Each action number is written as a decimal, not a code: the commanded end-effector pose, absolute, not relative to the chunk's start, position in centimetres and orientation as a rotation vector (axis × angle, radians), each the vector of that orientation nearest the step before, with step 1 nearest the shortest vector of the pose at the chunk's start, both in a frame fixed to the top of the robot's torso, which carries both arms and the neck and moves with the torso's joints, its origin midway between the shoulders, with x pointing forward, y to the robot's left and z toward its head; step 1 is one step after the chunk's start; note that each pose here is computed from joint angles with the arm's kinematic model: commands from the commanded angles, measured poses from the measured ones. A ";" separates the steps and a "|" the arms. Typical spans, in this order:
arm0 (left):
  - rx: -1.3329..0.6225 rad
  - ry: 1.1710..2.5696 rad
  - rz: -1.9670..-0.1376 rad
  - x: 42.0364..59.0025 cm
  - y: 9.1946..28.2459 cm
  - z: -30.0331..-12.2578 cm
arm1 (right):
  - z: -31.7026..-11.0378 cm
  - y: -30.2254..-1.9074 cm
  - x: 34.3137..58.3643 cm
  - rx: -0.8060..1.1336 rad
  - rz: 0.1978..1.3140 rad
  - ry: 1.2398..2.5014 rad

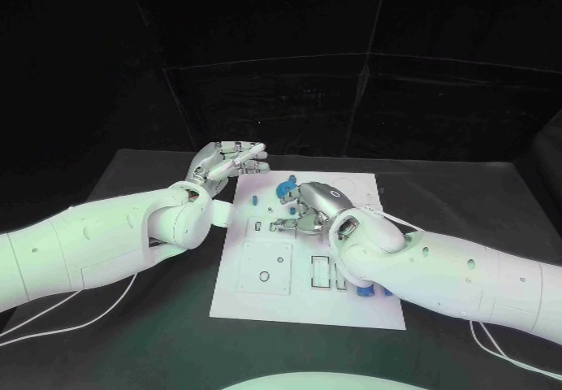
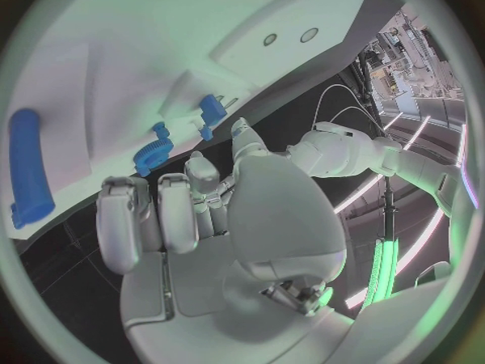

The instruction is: Assemble the parts on the task board

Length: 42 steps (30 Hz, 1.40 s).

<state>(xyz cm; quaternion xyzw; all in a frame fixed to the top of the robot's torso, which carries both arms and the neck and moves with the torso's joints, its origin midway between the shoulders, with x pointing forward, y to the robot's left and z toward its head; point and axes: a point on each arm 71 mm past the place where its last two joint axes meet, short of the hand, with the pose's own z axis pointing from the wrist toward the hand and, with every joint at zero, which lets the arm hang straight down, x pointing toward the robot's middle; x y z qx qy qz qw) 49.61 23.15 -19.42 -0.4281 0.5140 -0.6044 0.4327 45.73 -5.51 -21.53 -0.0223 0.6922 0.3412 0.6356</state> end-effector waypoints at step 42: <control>-0.169 2.294 -0.318 51.7 19.4 -20.0 | -13.5 -19.5 49.8 0.373 1.142 1.534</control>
